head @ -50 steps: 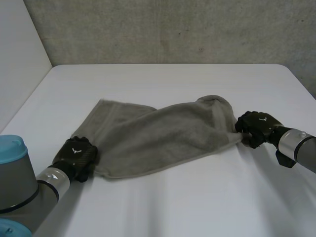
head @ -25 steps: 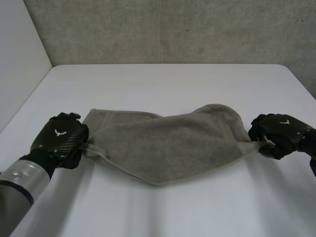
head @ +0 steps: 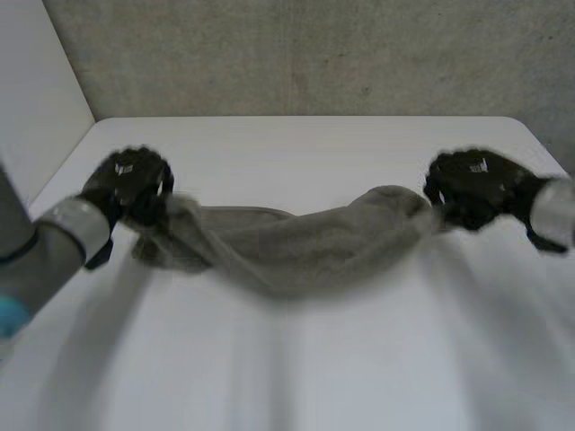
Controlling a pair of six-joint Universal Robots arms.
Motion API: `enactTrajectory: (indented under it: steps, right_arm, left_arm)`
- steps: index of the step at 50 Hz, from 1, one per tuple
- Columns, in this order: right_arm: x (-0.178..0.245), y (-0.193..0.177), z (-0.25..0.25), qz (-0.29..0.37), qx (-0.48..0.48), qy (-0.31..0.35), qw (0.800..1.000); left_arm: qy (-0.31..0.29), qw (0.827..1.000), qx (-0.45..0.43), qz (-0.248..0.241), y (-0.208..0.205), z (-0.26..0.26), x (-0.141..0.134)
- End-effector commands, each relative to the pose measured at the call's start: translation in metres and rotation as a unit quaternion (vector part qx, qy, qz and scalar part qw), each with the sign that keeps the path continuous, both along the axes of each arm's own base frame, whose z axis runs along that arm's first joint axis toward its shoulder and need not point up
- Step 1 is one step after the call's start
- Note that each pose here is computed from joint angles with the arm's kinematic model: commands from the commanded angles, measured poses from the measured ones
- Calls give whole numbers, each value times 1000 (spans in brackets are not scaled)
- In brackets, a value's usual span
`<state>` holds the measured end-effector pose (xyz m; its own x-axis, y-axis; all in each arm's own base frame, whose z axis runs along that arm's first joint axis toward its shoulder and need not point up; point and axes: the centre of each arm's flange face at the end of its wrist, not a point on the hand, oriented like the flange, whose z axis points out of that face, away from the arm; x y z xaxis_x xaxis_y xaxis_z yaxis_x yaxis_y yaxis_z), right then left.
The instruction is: Fold the towel.
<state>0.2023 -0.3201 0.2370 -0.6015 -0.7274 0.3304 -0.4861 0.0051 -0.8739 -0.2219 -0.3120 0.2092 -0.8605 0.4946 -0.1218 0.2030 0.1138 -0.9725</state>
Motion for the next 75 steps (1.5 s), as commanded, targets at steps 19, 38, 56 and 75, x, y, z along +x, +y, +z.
enactTrajectory:
  steps: [19, 38, 56, 75]
  right_arm:
    - [31, -48, 126, -44, -261, -185, 946]
    - [-6, 20, 5, -43, -96, -111, 988]
    - [-8, 31, -30, -50, -33, -106, 993]
    - [-6, 33, -50, -53, 1, -100, 994]
  left_arm:
    - [73, 973, -220, -14, -56, 105, -9]
    - [-29, 999, -24, -21, 29, -26, 29]
    - [-55, 997, 25, 43, 28, -60, 40]
    - [-56, 996, 57, 26, 55, -62, 31]
